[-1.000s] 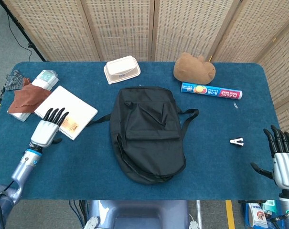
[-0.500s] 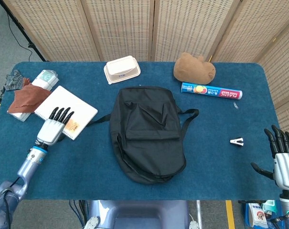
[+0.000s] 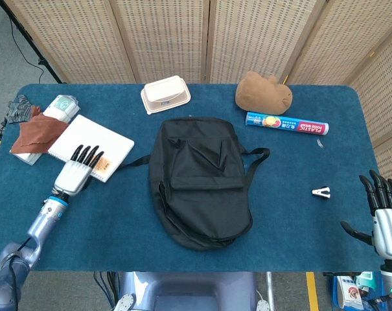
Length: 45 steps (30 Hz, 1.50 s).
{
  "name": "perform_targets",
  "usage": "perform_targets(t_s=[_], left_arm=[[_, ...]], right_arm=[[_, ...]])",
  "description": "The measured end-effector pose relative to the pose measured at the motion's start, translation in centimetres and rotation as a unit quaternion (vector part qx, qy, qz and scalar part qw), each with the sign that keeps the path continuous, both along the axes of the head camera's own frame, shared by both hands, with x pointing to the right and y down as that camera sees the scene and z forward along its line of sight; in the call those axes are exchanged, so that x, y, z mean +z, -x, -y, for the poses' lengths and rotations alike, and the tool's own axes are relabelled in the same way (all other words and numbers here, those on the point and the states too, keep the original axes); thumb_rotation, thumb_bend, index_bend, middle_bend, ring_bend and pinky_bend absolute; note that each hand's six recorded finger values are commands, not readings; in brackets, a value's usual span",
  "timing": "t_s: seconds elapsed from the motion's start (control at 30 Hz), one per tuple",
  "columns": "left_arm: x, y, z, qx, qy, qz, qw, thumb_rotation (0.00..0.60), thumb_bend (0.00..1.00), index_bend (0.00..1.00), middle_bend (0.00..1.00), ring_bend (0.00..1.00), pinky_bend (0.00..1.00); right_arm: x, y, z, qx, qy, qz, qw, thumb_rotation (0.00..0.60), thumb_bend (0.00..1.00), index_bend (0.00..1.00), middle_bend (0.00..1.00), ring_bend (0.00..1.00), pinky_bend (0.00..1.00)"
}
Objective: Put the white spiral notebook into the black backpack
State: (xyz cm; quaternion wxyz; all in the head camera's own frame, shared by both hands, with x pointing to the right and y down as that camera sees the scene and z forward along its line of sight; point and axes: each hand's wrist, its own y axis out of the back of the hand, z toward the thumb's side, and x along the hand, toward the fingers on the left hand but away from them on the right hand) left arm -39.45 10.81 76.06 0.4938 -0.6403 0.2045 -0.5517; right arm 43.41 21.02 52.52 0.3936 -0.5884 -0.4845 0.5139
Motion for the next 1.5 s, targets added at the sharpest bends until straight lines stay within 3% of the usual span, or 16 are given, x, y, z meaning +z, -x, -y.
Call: perform_targets(t_s=[0.23,0.37,0.5,0.8,1.17,1.5], left_arm=[[0.0,0.8,0.6,-0.010,-0.001,0.015,0.9998,0.600,0.62,0.00,0.00,0.00,0.05],[-0.1,1.0,1.0,-0.016,-0.001,0.016,0.9997,0.600,0.62,0.02,0.02,0.01,0.17],[-0.2,1.2,1.4,-0.023,-0.004,0.015,0.9996,0.600,0.61,0.23,0.25,0.16,0.31],[-1.1,1.6,2.0,-0.035,-0.028,0.007,0.9990,0.600,0.61,0.55,0.53,0.39,0.51],[-3.7,2.4,3.8,-0.036,-0.080,-0.004,0.9962,0.600,0.62,0.69,0.64,0.48,0.59],[-7.6,1.9,5.6,-0.010,-0.150,-0.040,0.9879,0.600,0.62,0.71,0.66,0.49,0.60]], right_arm=[[-0.1,0.1,0.0,-0.001,0.001,0.003,1.0000,0.600,0.00,0.00,0.00,0.00,0.00],[-0.1,0.2,-0.1,-0.001,0.003,0.006,1.0000,0.600,0.00,0.00,0.00,0.00,0.00],[0.0,0.2,-0.1,-0.002,0.005,0.005,1.0000,0.600,0.00,0.00,0.00,0.00,0.00],[0.2,0.4,-0.4,-0.007,0.015,0.006,0.9998,0.600,0.00,0.00,0.00,0.00,0.00],[1.4,0.8,-1.4,-0.061,0.080,0.006,0.9949,0.600,0.00,0.00,0.00,0.00,0.00],[3.0,2.2,-1.4,-0.160,0.167,0.058,0.9711,0.600,0.00,0.06,0.03,0.00,0.00]])
